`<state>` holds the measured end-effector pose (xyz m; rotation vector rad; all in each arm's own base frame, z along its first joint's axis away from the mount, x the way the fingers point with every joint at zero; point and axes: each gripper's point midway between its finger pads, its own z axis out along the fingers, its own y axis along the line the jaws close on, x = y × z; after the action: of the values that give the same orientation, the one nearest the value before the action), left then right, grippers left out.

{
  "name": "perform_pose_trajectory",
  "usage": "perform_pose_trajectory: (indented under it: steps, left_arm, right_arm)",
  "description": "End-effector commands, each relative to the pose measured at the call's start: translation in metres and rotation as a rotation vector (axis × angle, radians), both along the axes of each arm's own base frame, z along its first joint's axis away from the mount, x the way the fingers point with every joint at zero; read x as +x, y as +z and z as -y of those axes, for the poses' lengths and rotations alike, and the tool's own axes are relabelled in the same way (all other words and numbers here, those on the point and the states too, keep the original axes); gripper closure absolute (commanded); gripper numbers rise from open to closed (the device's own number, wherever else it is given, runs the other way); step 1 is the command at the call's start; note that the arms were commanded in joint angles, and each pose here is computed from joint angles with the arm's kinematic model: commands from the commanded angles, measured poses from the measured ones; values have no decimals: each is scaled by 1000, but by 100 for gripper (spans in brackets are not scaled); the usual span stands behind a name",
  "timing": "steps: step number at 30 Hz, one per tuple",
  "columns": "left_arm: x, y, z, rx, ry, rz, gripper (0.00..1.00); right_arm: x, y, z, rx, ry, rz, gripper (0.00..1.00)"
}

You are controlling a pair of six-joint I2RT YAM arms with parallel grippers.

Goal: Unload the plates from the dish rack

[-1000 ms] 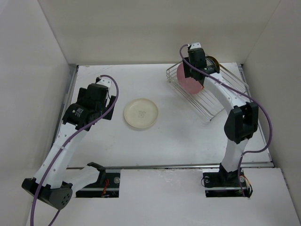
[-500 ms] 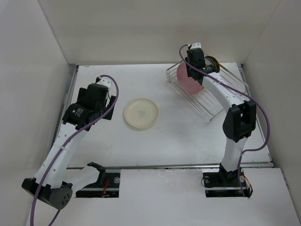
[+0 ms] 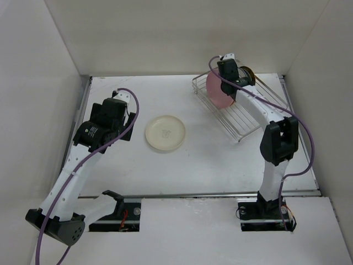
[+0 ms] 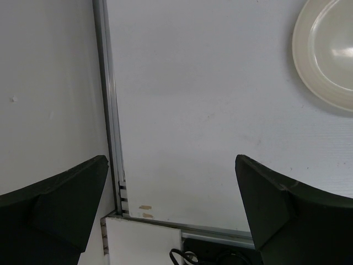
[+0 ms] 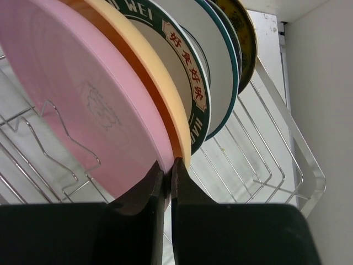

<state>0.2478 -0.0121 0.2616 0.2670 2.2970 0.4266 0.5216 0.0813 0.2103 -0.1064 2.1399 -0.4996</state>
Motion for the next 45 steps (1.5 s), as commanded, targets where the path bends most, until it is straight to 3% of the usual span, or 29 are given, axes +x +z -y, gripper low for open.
perform_pose_trajectory:
  steps: [1, 6, 11, 18, 26, 30, 35, 45]
  left_arm:
    - [-1, 8, -4, 6, 8, 26, 0]
    - [-3, 7, -6, 8, 14, 38, 0]
    - [-6, 5, -7, -2, 20, 47, 0]
    - [-9, 4, -6, -27, 9, 47, 0]
    - [-11, -6, -9, -47, 27, 28, 0]
    - [-13, -10, -15, -79, 67, 26, 0]
    - [-17, -14, -26, -102, 121, 16, 0]
    - [-21, -12, -44, -154, 206, 12, 0]
  right_arm:
    - [-4, 72, -2, 117, -36, 197, 100]
    - [-29, 151, 2, 175, -28, 325, 100]
    - [-60, 197, -1, 241, -4, 379, 100]
    - [-88, 213, -17, 371, 72, 370, 100]
    - [-117, 148, -129, 668, 431, 111, 100]
    - [-132, 103, -176, 746, 507, 0, 100]
    - [-136, 47, -222, 800, 512, -144, 100]
    - [-124, -41, -255, 801, 449, -349, 100]
